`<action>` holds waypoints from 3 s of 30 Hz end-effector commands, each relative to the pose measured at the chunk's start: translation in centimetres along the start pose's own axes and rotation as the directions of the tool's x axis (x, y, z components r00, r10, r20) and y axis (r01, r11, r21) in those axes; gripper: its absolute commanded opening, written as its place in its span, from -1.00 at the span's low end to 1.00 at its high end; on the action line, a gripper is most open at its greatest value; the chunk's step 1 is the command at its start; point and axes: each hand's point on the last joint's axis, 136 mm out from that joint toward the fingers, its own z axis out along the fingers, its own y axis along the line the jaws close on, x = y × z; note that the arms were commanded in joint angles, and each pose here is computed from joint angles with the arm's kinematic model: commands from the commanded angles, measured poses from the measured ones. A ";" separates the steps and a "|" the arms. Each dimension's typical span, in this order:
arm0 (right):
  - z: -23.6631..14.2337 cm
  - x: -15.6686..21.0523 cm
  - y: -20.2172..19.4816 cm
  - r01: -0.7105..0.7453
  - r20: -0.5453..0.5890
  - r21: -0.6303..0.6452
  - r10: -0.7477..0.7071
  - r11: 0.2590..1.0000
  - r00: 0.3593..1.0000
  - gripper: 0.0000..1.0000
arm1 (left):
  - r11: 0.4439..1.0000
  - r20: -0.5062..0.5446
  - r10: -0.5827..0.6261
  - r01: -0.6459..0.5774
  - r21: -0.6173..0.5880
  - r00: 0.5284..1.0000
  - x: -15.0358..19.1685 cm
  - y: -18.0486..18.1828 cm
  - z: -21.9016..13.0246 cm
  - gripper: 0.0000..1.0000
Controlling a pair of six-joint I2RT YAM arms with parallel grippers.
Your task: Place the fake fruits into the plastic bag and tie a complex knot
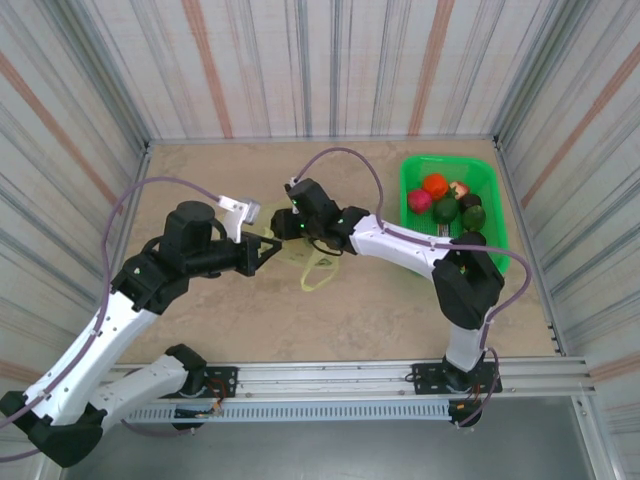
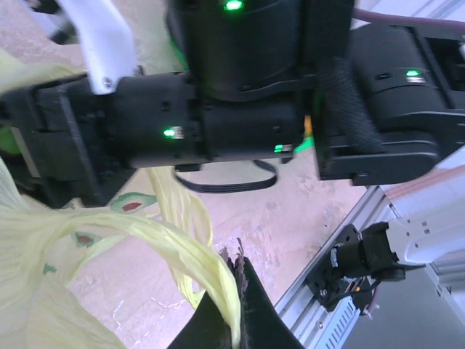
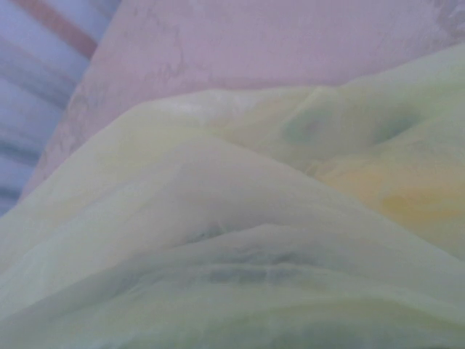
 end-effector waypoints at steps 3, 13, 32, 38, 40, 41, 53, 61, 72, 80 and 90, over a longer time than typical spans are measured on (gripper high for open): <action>0.2 -3.9 -0.7 -0.159 0.198 0.067 0.143 0.985 0.970 0.78 | 0.993 0.031 0.096 -0.098 0.072 0.995 -0.9 -1.6 -1.2 -1.00; -0.6 -1.8 -1.9 -0.097 0.112 0.062 0.090 0.993 0.990 0.70 | 0.994 0.054 0.047 -0.041 -0.097 0.997 -0.9 1.7 -2.1 -1.00; -9.1 2.5 1.8 0.070 -0.073 -0.247 -0.091 0.967 0.993 0.05 | 0.998 0.000 -0.058 0.058 -0.015 0.998 0.2 1.9 1.1 -1.00; -14.7 -0.7 -1.6 0.015 0.015 -0.206 -0.012 0.978 1.000 0.09 | 0.998 0.010 -0.058 0.058 -0.001 0.998 -0.2 1.5 0.8 -1.00; -16.5 -1.9 -4.6 -0.044 0.059 -0.159 0.054 0.986 0.997 0.11 | 0.999 0.015 -0.052 0.052 0.006 0.999 -0.5 1.3 0.7 -1.00; -17.4 -2.3 -6.4 -0.079 0.077 -0.131 0.089 0.988 0.993 0.11 | 0.999 0.015 -0.050 0.049 0.008 0.999 -0.5 1.2 0.7 -1.00; -24.5 -1.4 -27.5 -0.341 0.091 0.497 0.343 0.798 0.935 0.20 | 0.999 0.021 -0.030 0.029 0.042 0.999 -1.7 0.4 1.1 -1.00; -24.5 3.1 -31.9 -0.294 -0.052 0.693 0.452 0.659 0.890 0.35 | 0.996 0.019 -0.030 0.029 0.085 0.999 -1.9 -0.2 1.5 -1.00; -22.9 7.8 -35.3 -0.375 -0.043 0.756 0.613 0.536 0.789 0.55 | 0.991 0.017 -0.038 0.035 0.127 0.999 -1.8 -0.7 1.7 -1.00; -22.4 9.2 -38.0 -0.412 0.046 0.813 0.660 0.411 0.750 0.54 | 0.994 0.024 -0.035 0.032 0.106 0.999 -1.5 -0.4 1.3 -1.00; -17.8 10.8 -39.8 -0.435 0.004 0.799 0.718 0.416 0.696 0.54 | 0.996 0.009 -0.051 0.050 0.073 0.999 -0.9 0.5 1.8 -1.00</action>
